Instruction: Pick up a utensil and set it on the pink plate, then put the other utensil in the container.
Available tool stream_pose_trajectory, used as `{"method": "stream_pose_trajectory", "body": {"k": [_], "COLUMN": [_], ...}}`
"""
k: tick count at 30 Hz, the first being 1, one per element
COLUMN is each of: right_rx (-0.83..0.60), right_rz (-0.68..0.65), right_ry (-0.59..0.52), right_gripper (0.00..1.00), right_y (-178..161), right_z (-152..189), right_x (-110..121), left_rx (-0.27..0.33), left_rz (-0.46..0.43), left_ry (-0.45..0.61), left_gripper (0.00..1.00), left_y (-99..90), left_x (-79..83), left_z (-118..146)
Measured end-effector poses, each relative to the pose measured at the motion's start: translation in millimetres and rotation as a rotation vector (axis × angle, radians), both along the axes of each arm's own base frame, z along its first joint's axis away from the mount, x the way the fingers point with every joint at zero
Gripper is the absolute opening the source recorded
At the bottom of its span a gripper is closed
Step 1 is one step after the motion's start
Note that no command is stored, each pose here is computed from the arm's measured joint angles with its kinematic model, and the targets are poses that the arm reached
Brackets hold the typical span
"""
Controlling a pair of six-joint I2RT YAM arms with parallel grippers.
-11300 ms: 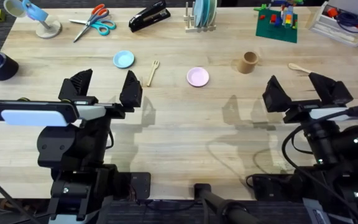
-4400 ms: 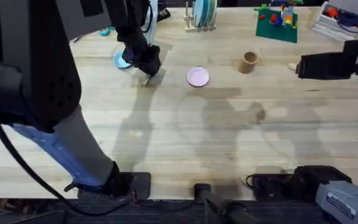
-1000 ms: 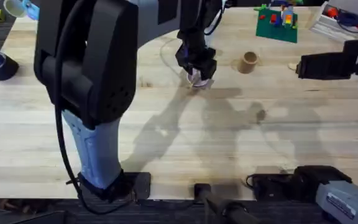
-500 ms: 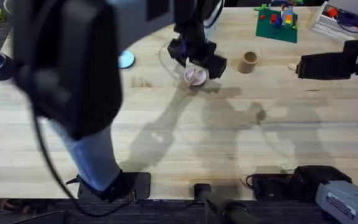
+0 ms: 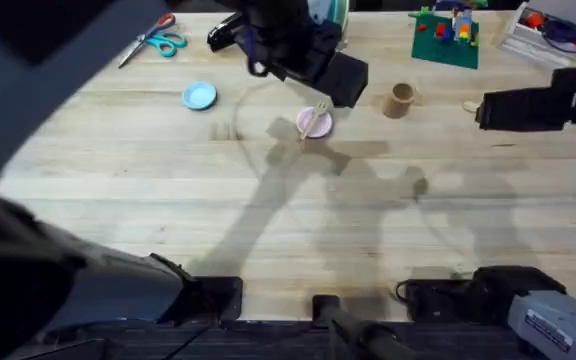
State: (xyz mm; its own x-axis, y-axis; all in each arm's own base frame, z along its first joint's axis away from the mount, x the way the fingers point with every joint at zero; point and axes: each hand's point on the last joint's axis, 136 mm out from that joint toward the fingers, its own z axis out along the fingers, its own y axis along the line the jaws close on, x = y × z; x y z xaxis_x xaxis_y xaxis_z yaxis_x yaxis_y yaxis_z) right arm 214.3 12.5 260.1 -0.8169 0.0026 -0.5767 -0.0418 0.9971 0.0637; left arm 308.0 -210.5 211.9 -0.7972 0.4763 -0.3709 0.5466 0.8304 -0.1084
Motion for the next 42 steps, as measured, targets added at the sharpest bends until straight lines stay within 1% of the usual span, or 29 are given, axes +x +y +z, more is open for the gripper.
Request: {"method": "stream_pose_trajectory", "body": {"k": [6,11,15,21,25,28,34,36,38,39,42], "right_rx": [0.000,0.000,0.000,0.000,0.000,0.000,0.000,0.000,0.000,0.000,0.000], "right_rz": [0.000,0.000,0.000,0.000,0.000,0.000,-0.001,0.000,0.000,0.000,0.000], "right_ry": [0.005,0.005,0.005,0.005,0.006,0.005,0.005,0.005,0.005,0.005,0.005], "right_gripper": [0.995,0.995,0.995,0.995,0.995,0.995,0.993,0.994,0.993,0.993,0.995], "right_y": [-0.1,-0.1,0.0,0.0,0.0,0.0,0.0,0.0,0.0,0.0,-0.1], "right_z": [-0.7,-0.7,-0.7,-0.8,-0.8,-0.7,-0.7,-0.8,-0.7,-0.7,-0.7], "right_x": [-1.1,-1.1,-1.1,-1.1,-1.1,-1.1,-1.1,-1.1,-1.0,-1.1,-1.2], "left_rx": [0.018,0.016,0.014,0.002,-0.005,-0.023,-0.116,-0.147,-0.160,-0.163,-0.145], "left_rz": [0.010,0.016,0.016,0.020,0.019,0.022,0.025,0.021,0.017,0.016,0.015], "left_ry": [-0.028,-0.069,-0.090,-0.136,-0.157,-0.191,-0.329,-0.360,-0.370,-0.371,-0.341], "left_gripper": [0.995,0.995,0.995,0.995,0.995,0.995,0.993,0.993,0.993,0.993,0.993], "left_y": [23.0,39.7,51.7,64.6,74.9,82.3,89.4,90.0,91.2,91.5,92.7], "left_x": [-27.4,-48.2,-65.0,-81.6,-97.3,-108.4,-122.5,-127.0,-131.4,-132.6,-134.7], "left_z": [28.6,51.4,64.7,78.2,76.5,76.2,81.4,77.0,68.1,62.1,43.0]}}
